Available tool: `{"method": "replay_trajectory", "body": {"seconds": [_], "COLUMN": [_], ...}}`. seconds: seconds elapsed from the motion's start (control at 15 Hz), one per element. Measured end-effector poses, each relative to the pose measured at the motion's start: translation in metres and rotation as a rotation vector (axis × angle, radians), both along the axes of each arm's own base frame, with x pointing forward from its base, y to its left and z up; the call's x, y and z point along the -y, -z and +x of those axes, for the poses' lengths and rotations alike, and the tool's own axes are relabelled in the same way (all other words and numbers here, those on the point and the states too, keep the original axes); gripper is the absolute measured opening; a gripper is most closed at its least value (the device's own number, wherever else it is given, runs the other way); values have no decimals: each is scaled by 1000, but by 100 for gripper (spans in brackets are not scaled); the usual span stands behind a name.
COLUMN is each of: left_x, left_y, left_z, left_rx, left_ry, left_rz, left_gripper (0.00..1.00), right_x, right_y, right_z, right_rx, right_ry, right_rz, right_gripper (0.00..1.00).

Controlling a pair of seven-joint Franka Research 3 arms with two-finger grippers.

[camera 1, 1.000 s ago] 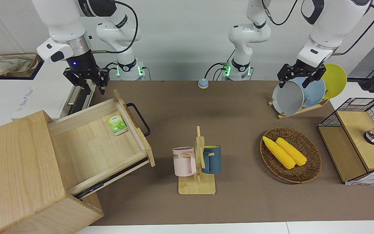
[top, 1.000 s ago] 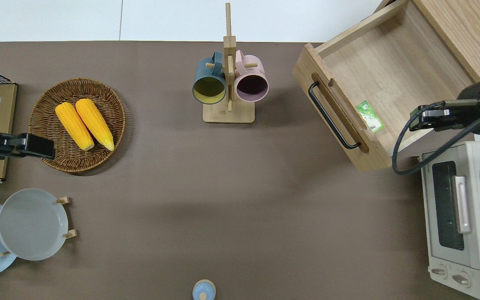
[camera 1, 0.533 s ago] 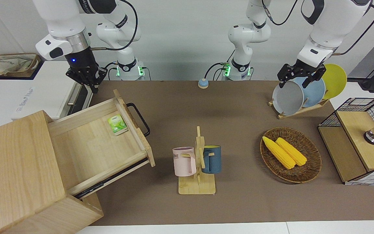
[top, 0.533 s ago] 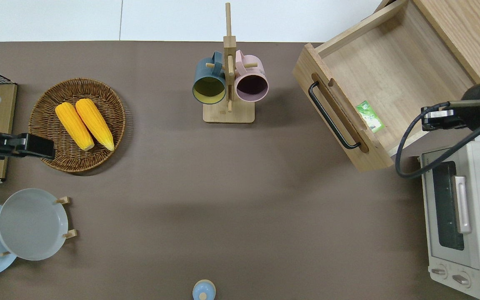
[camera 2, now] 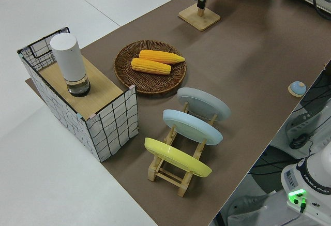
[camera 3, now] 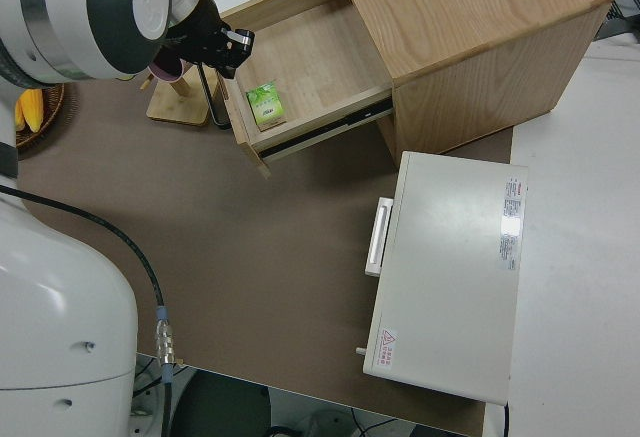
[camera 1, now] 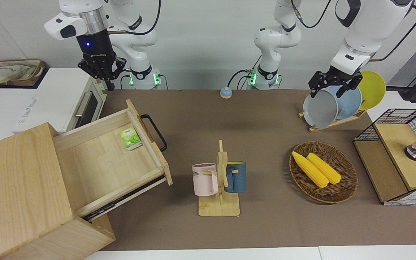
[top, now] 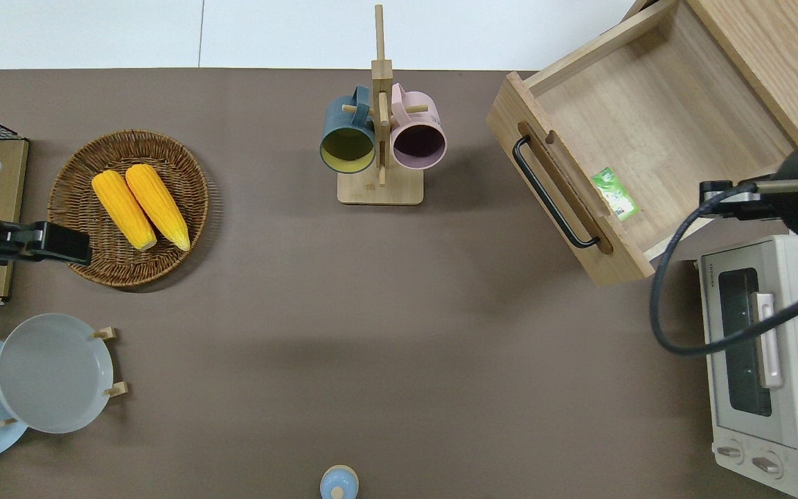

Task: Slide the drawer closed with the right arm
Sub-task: 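Swing the right arm up to the front of the open wooden drawer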

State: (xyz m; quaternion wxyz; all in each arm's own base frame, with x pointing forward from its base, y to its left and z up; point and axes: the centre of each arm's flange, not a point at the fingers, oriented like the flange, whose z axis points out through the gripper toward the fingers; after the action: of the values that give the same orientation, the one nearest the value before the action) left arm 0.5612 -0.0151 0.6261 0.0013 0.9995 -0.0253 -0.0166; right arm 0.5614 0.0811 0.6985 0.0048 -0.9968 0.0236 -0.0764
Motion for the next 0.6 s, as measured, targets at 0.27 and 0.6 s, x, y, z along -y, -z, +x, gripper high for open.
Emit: {"method": "replay_trajectory", "body": {"seconds": [0.27, 0.6], "left_x": [0, 0], "left_y": [0, 0], "left_z": [0, 0], "left_rx": [0, 0], "left_ry": [0, 0], "left_rz": [0, 0], "left_gripper": [100, 100], "right_x": [-65, -126], "right_y": [0, 14], "right_z": [-13, -27], "right_rx": [-3, -36], "right_ry": [111, 291], "right_rz": [35, 68], "right_gripper": [1, 1]}}
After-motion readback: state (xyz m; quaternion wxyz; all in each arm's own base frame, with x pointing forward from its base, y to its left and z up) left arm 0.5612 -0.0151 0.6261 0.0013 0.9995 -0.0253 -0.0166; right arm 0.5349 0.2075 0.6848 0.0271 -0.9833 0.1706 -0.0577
